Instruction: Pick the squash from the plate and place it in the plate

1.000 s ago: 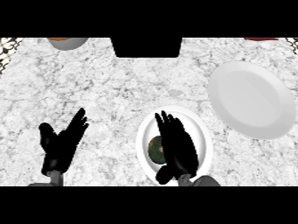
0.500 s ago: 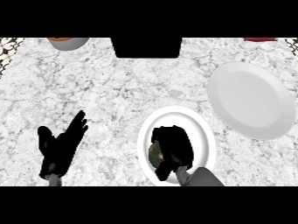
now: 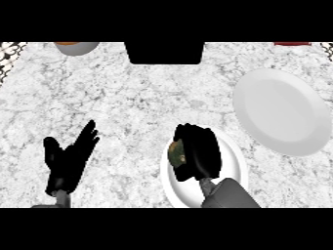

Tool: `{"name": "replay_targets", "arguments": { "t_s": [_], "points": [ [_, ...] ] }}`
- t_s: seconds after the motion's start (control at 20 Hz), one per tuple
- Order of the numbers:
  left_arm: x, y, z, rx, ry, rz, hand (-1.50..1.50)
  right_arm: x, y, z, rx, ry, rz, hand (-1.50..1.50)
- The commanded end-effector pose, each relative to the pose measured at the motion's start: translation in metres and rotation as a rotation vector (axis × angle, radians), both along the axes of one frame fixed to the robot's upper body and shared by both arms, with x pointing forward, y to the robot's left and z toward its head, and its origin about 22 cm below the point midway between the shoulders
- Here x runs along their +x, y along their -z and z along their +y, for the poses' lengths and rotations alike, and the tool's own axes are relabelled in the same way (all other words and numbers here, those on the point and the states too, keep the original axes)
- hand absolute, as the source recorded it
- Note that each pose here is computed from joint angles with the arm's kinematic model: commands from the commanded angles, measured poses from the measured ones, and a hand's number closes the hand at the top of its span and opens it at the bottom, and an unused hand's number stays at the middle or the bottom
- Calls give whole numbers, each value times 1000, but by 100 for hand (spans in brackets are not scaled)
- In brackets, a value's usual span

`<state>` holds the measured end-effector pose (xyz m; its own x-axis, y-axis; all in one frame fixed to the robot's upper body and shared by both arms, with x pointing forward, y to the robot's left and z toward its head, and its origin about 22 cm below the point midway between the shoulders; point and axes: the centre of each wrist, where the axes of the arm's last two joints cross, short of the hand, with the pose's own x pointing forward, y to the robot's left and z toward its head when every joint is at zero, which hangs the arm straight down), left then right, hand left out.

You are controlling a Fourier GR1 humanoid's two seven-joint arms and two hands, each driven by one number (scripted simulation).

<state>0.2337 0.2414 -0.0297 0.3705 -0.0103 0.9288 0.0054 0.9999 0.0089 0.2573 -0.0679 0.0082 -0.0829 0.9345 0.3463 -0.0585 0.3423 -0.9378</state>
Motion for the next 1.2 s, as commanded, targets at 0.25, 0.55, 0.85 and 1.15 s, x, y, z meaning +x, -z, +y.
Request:
{"name": "replay_targets", "arguments": {
  "t_s": [0.25, 0.55, 0.85, 1.15],
  "points": [
    [2, -3, -2, 1, 11, -17, 0, 92, -52, -59, 103, 818, -176, 150],
    [5, -5, -8, 11, 45, -27, 0, 134, -104, -80, 110, 1120, -379, 150],
    [6, -4, -19, -3, 78, -32, 0, 151, -134, -97, 164, 1314, -548, 150],
    [9, -8, -18, 1, 71, -34, 0, 152, -131, -116, 182, 1425, -715, 150]
  ]
}}
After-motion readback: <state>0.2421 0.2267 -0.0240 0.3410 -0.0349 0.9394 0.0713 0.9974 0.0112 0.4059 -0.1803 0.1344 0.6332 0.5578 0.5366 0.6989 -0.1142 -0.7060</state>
